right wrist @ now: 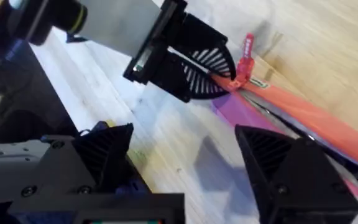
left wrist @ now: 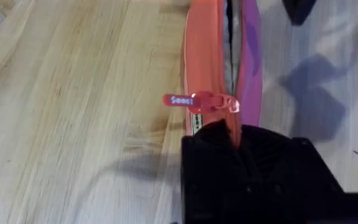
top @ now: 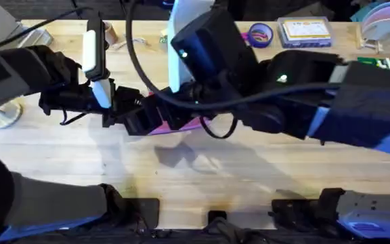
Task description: Unzip the bag, pick up the pens from the table one at a time and place them inside, then zip the bag closed.
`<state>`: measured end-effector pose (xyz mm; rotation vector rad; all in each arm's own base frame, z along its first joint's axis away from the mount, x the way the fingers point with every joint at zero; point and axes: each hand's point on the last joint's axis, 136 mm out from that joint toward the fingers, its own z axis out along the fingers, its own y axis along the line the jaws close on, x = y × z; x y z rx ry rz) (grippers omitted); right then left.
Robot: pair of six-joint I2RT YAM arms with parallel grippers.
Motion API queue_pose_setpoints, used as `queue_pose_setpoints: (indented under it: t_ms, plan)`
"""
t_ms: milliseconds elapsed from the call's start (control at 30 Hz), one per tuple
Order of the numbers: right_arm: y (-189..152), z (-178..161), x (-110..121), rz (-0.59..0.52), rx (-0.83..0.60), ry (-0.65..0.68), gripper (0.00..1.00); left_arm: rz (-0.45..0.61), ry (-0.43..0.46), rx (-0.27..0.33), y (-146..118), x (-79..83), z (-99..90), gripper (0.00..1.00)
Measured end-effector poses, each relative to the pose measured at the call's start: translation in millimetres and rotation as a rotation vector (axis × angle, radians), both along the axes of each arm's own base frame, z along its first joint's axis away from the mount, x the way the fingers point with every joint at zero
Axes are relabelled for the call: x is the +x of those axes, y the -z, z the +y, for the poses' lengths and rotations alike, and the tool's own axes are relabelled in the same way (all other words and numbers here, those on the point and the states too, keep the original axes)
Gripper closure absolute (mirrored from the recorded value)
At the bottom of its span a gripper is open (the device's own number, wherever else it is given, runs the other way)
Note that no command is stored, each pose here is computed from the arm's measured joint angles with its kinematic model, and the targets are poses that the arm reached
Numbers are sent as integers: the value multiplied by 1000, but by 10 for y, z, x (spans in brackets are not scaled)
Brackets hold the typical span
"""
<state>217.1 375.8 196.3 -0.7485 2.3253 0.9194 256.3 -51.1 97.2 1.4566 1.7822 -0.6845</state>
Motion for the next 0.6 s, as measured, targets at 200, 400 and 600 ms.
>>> queue_pose_setpoints:
  t_ms: [200, 400, 600]
  plan:
    - [5, -228, 116, -23, -53, 30, 5, 0, 0, 0, -1, 0, 0, 958]
    - [-35, -363, 180, -75, -86, 14, 5, -5, -1, -3, -6, 7, -2, 523]
    - [-153, -701, 348, -112, -121, 50, 4, -3, -3, -7, -11, 9, -6, 8]
